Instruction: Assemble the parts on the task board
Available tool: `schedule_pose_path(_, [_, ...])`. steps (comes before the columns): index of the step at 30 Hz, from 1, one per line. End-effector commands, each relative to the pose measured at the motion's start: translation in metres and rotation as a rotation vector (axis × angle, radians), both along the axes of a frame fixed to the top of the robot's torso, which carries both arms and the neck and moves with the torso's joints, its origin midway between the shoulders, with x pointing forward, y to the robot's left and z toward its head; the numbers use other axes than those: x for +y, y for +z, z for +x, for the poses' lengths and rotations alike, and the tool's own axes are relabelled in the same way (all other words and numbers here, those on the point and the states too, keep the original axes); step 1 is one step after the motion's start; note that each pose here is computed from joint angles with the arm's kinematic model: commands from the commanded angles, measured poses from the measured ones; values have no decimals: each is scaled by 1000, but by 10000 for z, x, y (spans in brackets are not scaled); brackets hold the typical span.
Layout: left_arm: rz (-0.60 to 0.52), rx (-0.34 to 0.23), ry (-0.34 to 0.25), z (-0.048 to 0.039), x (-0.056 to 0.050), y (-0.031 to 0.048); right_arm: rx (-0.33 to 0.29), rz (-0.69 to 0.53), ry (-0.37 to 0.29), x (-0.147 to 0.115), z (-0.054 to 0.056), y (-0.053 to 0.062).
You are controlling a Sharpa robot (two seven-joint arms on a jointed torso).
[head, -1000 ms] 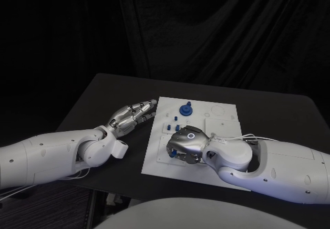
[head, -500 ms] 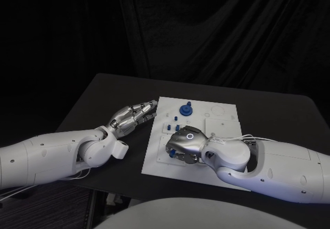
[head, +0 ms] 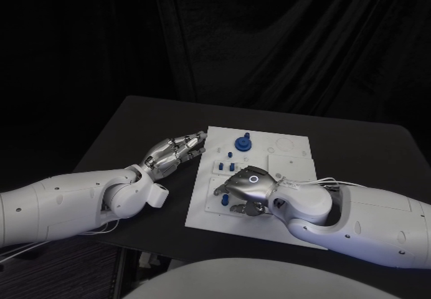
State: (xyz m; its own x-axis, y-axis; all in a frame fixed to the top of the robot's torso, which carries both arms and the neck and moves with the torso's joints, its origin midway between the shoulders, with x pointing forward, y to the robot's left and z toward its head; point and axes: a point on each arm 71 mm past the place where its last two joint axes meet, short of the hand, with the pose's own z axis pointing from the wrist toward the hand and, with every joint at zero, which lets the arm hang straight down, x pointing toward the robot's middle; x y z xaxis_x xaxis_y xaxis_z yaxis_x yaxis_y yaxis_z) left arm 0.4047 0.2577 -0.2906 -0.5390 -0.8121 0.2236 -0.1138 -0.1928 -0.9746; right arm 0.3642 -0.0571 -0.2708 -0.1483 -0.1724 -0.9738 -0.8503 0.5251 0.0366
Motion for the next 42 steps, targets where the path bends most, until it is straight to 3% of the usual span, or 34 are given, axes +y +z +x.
schedule_pose_path(1, [-25,-15,0,-3,-7,17,4,109,-3,-48,23,100])
schedule_pose_path(7, [-20,-19,9,-4,17,18,6,321,-70,-293,167,439])
schedule_pose_path(10, [-22,-25,14,-5,26,24,23,428,-132,-478,264,671])
schedule_pose_path(15, [-23,-49,34,-9,46,45,81,536,-273,-860,444,1044])
schedule_pose_path(19, [-23,-67,51,-11,50,60,156,541,-424,-1209,546,1177])
schedule_pose_path(23, [-24,-74,55,-19,36,70,228,485,-571,-1473,598,1147])
schedule_pose_path(28, [-24,-76,57,-26,22,76,324,345,-764,-1774,578,912])
schedule_pose_path(35, [-18,-94,78,-34,32,92,319,193,-872,-1969,465,671])
schedule_pose_path(42, [-23,-101,80,-42,15,103,314,111,-921,-2036,322,499])
